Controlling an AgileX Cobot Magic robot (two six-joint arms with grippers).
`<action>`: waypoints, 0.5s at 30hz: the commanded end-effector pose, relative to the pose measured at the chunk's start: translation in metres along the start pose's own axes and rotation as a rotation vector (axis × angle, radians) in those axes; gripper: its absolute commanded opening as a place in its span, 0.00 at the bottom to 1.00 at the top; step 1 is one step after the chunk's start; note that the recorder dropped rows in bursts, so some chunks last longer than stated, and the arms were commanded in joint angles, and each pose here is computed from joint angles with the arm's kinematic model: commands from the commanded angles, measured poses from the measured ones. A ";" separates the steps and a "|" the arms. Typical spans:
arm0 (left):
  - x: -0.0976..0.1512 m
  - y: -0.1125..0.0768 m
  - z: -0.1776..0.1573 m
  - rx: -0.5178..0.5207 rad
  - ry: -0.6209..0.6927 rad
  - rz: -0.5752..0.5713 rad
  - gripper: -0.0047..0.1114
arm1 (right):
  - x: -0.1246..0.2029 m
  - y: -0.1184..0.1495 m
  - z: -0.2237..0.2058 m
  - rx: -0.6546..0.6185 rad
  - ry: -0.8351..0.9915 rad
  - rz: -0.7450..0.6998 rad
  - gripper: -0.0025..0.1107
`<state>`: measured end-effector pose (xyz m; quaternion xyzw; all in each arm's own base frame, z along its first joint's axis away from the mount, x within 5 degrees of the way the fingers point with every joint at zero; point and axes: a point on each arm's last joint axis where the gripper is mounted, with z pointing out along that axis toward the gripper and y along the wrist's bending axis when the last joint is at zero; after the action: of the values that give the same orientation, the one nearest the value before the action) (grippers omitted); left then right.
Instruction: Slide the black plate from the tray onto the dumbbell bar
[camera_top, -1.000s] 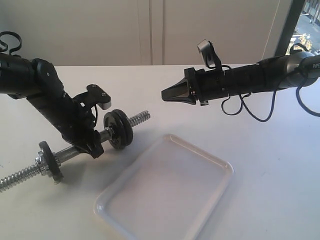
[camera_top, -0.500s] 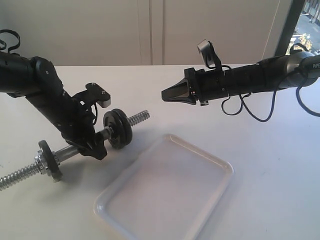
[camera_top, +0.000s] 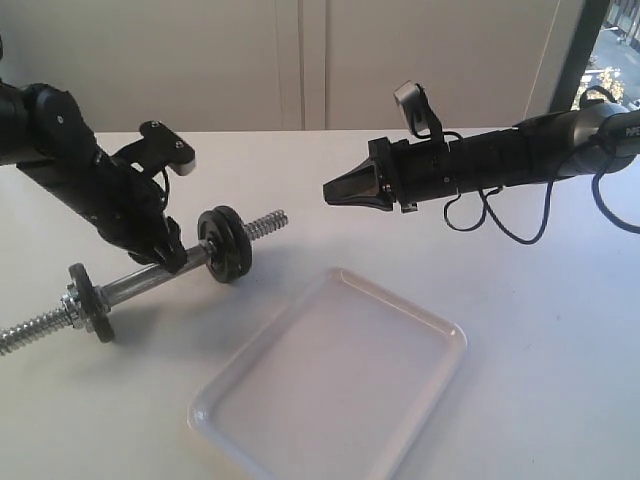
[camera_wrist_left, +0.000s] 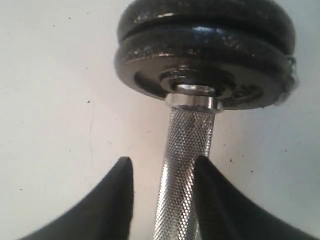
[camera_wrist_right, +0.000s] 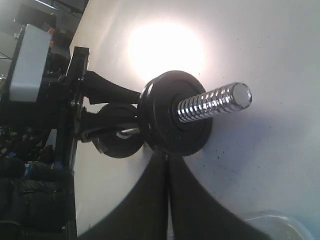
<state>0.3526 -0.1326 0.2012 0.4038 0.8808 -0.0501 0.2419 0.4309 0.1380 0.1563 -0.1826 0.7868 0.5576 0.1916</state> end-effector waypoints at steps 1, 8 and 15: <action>0.003 0.027 -0.009 -0.109 -0.080 -0.110 0.17 | -0.002 0.004 -0.003 -0.004 0.001 -0.016 0.02; 0.016 0.038 0.014 -0.106 -0.034 -0.152 0.04 | -0.002 0.004 -0.003 -0.004 0.003 -0.017 0.02; 0.027 0.034 0.034 -0.050 0.048 -0.161 0.04 | -0.002 0.003 -0.003 -0.002 0.006 -0.018 0.02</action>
<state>0.3881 -0.0972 0.1800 0.3211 0.8994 -0.0119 0.2963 0.4304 0.1378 0.1556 -0.1859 0.7883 0.5550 0.1896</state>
